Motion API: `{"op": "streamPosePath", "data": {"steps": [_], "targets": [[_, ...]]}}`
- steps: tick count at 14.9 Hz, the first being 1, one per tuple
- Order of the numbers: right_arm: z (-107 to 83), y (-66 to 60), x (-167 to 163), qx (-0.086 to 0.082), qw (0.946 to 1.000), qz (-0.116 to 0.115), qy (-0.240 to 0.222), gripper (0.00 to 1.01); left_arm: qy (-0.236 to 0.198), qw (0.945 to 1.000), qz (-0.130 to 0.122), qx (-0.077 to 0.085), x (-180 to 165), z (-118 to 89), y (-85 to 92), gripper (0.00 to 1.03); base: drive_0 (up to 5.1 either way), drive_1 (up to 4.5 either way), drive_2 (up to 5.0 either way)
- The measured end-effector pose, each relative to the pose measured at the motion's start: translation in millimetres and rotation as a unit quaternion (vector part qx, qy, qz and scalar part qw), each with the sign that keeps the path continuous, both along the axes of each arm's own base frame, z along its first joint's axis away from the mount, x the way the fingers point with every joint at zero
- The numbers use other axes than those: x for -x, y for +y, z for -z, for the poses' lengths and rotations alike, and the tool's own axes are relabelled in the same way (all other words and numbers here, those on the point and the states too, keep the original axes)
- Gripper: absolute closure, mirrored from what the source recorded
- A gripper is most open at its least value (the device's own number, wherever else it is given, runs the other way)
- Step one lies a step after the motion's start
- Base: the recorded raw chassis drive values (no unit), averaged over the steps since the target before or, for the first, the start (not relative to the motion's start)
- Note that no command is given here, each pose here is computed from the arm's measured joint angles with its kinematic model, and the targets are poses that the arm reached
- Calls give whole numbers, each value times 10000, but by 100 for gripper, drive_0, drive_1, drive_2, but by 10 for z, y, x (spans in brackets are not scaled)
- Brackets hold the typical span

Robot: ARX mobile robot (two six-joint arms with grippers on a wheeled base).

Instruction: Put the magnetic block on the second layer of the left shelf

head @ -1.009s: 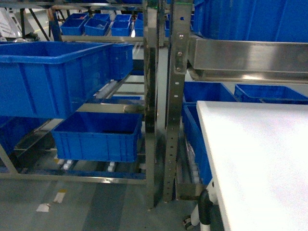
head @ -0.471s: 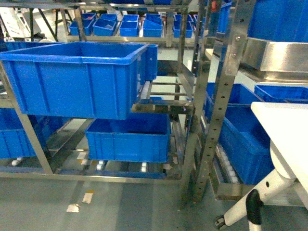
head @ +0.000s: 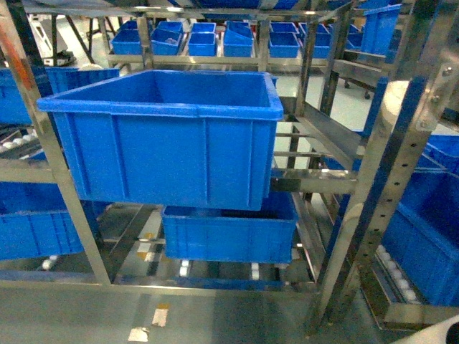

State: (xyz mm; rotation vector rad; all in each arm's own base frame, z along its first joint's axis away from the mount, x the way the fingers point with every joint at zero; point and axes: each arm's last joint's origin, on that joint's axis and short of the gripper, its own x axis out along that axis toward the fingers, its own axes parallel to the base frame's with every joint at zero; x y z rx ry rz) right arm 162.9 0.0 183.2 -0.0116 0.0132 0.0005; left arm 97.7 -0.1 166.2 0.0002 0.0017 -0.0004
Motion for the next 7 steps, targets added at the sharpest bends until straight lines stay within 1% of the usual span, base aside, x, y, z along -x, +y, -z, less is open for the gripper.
{"op": "streamPosePath", "data": {"steps": [7], "targets": [[-5,0,0,0,10000,-2,-21,58,10,10000,-2,2,0,2,0,5,-312,493,-183]]}}
